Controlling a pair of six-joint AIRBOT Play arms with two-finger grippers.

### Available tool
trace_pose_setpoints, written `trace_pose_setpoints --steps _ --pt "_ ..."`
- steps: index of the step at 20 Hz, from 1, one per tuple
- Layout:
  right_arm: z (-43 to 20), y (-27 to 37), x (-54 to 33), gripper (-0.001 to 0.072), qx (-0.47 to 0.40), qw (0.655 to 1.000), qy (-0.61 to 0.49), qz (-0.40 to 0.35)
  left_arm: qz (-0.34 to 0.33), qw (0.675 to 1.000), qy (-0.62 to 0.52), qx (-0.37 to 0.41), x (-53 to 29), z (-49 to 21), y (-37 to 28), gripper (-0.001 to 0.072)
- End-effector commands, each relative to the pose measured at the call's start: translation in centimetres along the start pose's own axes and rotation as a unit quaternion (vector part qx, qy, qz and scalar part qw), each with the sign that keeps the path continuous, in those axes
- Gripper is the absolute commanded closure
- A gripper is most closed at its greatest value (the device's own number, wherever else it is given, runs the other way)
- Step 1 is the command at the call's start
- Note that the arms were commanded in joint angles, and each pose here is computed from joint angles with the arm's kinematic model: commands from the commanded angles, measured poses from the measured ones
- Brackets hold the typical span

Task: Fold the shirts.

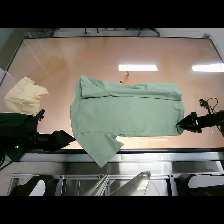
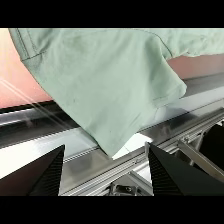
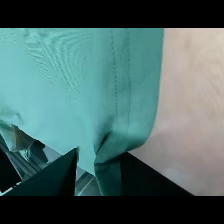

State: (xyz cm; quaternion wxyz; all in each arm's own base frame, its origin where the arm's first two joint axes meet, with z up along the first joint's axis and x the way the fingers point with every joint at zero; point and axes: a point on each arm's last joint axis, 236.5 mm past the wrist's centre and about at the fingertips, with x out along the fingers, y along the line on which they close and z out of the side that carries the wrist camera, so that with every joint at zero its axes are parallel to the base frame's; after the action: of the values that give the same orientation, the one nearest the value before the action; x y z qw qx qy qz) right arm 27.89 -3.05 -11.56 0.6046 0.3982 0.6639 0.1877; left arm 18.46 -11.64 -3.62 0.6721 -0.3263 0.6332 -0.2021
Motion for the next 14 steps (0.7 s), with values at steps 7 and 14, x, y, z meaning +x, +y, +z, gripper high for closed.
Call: trace_pose_setpoints --steps 7,14 --pt "0.7 -2.8 -5.1 0.0346 0.048 0.996 -0.078 0.005 0.007 0.999 0.002 -0.031 0.7 -0.1 1.1 0.0157" --pt "1.1 -2.8 -7.9 0.0238 0.044 0.995 -0.087 -0.003 -0.035 0.993 0.088 -0.07 2.8 -1.6 1.6 0.0294"
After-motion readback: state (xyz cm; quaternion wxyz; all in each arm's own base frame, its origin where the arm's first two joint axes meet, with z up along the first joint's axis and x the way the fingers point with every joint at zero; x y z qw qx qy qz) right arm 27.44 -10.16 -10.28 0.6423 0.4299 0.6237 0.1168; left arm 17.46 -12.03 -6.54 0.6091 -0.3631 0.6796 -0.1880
